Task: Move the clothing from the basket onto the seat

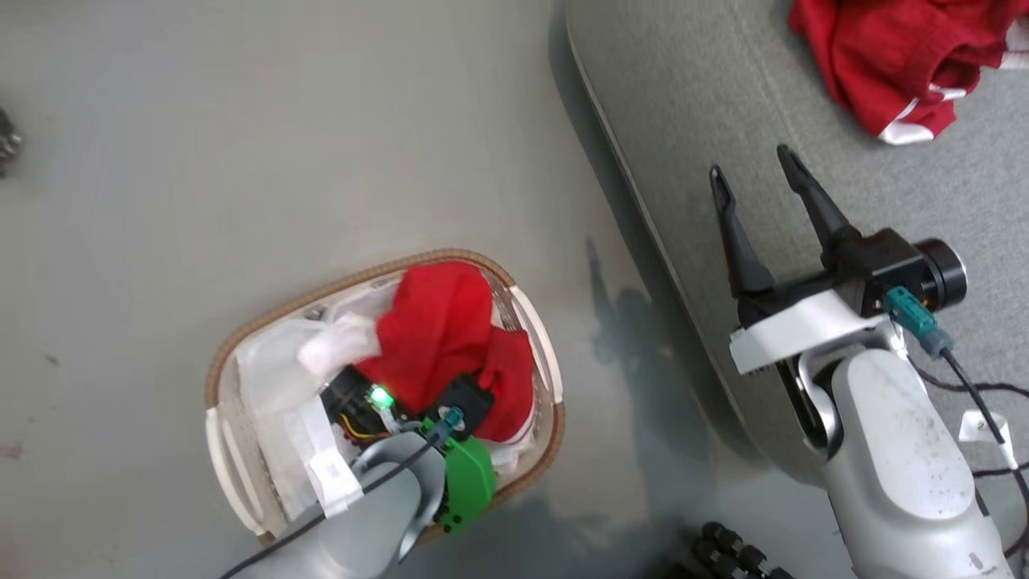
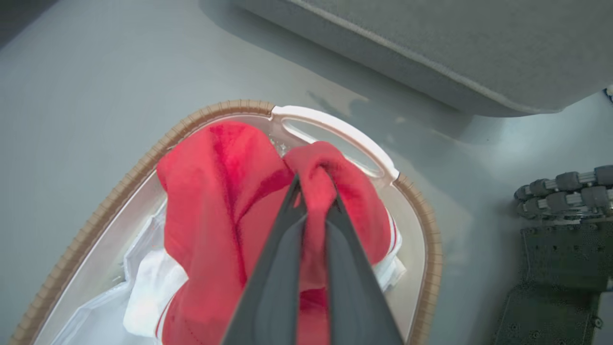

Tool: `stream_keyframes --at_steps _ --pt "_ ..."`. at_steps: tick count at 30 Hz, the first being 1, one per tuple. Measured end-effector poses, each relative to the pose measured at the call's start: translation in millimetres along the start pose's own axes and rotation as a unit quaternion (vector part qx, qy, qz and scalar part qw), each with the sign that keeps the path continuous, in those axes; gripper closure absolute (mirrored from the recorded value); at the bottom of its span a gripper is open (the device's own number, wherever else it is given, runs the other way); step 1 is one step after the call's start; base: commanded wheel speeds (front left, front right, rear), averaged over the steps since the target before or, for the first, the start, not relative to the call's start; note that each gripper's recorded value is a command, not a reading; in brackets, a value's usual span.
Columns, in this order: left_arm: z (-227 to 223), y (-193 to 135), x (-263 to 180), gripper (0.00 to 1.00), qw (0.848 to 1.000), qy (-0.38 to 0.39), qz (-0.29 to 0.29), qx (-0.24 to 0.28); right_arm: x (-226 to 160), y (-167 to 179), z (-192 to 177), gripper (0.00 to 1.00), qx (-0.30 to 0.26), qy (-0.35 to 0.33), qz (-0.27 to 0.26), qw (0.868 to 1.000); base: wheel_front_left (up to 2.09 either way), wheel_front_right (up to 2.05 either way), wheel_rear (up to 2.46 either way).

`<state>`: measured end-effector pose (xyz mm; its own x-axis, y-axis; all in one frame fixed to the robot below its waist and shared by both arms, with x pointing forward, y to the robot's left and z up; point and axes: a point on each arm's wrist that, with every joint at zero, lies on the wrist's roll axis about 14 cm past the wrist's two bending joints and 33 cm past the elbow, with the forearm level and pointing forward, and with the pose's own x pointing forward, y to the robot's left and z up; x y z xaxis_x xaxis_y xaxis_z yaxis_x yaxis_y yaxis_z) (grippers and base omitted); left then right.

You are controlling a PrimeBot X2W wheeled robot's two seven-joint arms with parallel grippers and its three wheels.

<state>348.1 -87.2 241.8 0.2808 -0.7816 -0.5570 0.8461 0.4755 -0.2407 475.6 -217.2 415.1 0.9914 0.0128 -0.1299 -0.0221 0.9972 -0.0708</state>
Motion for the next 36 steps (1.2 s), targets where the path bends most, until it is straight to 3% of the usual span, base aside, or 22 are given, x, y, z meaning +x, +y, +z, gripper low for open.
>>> stream_keyframes --at_steps 10,19,28,36 --pt "87 -2 -46 1.0 0.99 -0.125 0.06 0.026 -42 3 20 0.0 -0.001 -0.012 -0.005 1.0 0.0 0.0 0.0" --pt "170 -4 -111 1.0 0.958 -0.231 0.107 0.132 -83 14 41 0.0 0.004 -0.037 0.004 0.999 0.0 0.0 0.0" --pt "267 -1 -185 1.0 0.896 -0.308 0.161 0.278 -106 27 77 0.0 0.006 -0.092 0.02 0.996 0.0 0.0 0.0" --pt "339 -9 -241 1.0 0.839 -0.351 0.199 0.365 -110 52 107 0.0 0.002 -0.135 0.058 0.989 0.0 0.0 0.0"
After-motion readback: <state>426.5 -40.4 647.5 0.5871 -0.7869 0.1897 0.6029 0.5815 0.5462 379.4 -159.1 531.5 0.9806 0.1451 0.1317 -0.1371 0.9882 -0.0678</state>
